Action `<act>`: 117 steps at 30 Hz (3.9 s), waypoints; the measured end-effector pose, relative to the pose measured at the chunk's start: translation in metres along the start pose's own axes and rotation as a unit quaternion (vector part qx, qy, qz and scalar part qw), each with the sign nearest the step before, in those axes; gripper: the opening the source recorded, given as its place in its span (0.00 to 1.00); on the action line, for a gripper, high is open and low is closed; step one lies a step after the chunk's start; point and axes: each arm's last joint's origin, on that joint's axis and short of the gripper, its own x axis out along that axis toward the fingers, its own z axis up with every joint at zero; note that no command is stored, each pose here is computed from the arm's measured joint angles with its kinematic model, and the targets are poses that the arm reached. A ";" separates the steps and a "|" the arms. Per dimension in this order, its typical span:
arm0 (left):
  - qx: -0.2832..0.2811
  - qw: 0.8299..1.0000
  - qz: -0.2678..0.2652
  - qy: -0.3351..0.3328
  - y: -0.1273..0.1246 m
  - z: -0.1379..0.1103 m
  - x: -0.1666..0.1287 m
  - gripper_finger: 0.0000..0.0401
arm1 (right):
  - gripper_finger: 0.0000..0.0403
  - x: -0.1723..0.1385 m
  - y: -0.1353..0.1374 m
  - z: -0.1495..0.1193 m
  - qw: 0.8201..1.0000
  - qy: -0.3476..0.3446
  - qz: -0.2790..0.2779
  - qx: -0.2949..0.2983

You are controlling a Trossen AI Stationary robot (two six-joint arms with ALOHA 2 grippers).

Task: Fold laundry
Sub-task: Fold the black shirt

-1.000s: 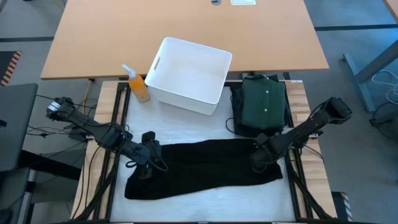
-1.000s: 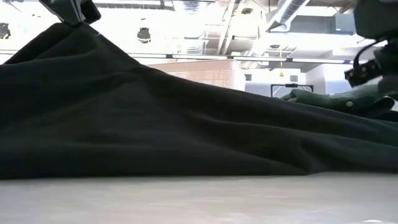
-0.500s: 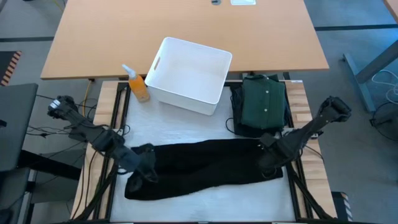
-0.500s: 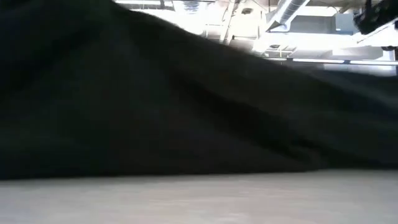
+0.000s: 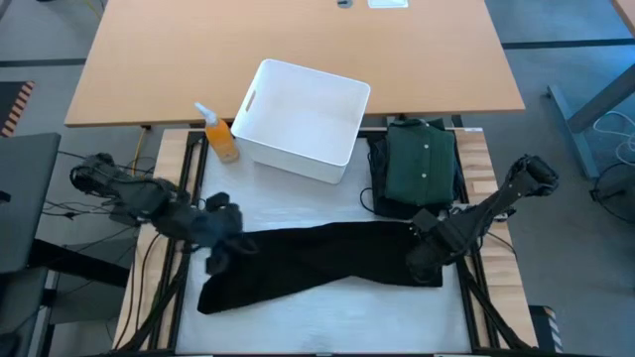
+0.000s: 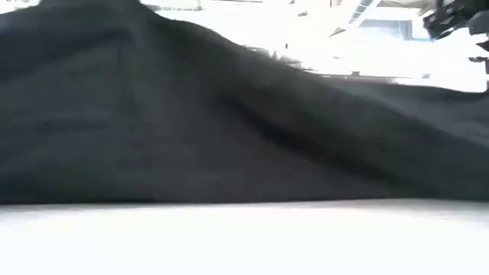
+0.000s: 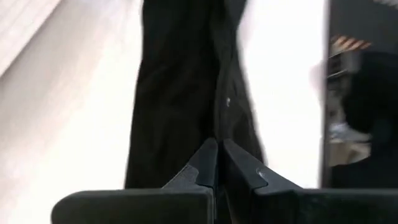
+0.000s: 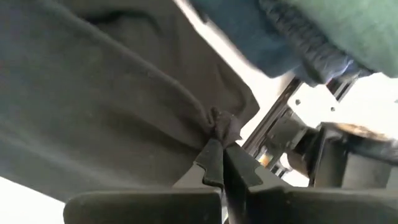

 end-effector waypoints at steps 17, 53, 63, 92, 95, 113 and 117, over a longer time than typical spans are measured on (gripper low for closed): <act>0.033 0.959 0.083 0.270 0.007 0.004 0.104 0.00 | 0.05 0.071 0.058 0.040 0.943 -0.058 -0.248 -0.212; -0.032 0.992 0.115 0.042 -0.019 -0.088 0.099 0.32 | 0.37 -0.033 0.043 0.008 0.951 -0.215 0.128 -0.180; -0.120 0.977 0.167 0.062 0.004 -0.124 0.128 0.32 | 0.33 -0.056 0.065 -0.001 0.897 -0.308 0.238 -0.211; -0.069 0.963 0.212 0.154 -0.007 -0.136 0.157 0.04 | 0.31 -0.057 0.066 -0.003 0.897 -0.302 0.249 -0.205; -0.047 0.957 0.249 0.142 -0.006 -0.128 0.148 0.01 | 0.31 -0.057 0.066 -0.003 0.897 -0.302 0.249 -0.205; 0.057 0.905 0.363 0.214 0.036 -0.045 0.099 0.00 | 0.31 -0.056 0.066 -0.002 0.897 -0.303 0.246 -0.209; 0.064 0.897 0.368 0.235 0.053 -0.035 0.101 0.00 | 0.31 -0.056 0.066 -0.003 0.897 -0.303 0.243 -0.212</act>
